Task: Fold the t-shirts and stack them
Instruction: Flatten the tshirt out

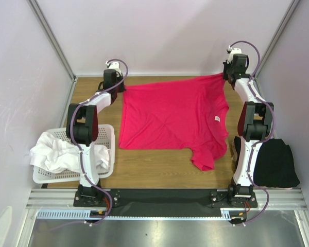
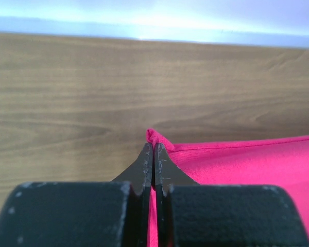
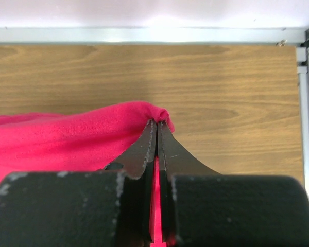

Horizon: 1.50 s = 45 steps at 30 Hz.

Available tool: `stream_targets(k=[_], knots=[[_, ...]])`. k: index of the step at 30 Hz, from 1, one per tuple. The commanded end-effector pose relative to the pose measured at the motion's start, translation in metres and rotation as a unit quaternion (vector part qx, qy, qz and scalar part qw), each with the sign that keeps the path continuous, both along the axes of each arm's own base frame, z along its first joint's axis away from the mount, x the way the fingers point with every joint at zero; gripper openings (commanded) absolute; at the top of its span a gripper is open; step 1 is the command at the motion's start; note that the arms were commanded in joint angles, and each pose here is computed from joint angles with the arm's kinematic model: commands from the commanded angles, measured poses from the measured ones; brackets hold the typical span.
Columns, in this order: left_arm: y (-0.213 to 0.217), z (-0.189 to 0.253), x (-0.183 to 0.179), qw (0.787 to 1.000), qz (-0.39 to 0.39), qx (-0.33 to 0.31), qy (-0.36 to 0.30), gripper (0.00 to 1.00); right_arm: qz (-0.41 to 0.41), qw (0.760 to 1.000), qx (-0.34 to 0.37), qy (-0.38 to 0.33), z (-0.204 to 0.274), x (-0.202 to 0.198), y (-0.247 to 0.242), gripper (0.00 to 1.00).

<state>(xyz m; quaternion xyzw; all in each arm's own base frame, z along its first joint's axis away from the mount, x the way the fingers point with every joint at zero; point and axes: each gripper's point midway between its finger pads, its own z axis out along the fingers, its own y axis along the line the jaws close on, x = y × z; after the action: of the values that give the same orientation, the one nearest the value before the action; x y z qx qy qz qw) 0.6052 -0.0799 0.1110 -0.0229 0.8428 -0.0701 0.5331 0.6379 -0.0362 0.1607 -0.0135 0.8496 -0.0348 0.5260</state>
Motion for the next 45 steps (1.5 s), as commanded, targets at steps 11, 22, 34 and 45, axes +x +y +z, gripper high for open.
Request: stream_targets(k=[11,22,34,45], knots=[[0.011,0.030,0.016,1.000,0.007,-0.015,-0.023,0.00,-0.013,0.999,0.006,-0.031,0.032,0.005,-0.005,0.00],[0.024,0.077,0.015,0.997,0.069,-0.029,0.021,0.93,-0.004,0.999,0.049,-0.007,0.075,0.005,0.011,1.00],[-0.057,0.042,-0.153,0.977,0.032,-0.044,0.204,0.77,-0.037,0.965,0.220,0.136,0.048,-0.135,0.056,1.00],[-0.066,-0.036,-0.252,0.953,0.036,0.022,0.299,0.56,-0.060,0.940,0.230,0.245,0.006,-0.258,0.069,0.96]])
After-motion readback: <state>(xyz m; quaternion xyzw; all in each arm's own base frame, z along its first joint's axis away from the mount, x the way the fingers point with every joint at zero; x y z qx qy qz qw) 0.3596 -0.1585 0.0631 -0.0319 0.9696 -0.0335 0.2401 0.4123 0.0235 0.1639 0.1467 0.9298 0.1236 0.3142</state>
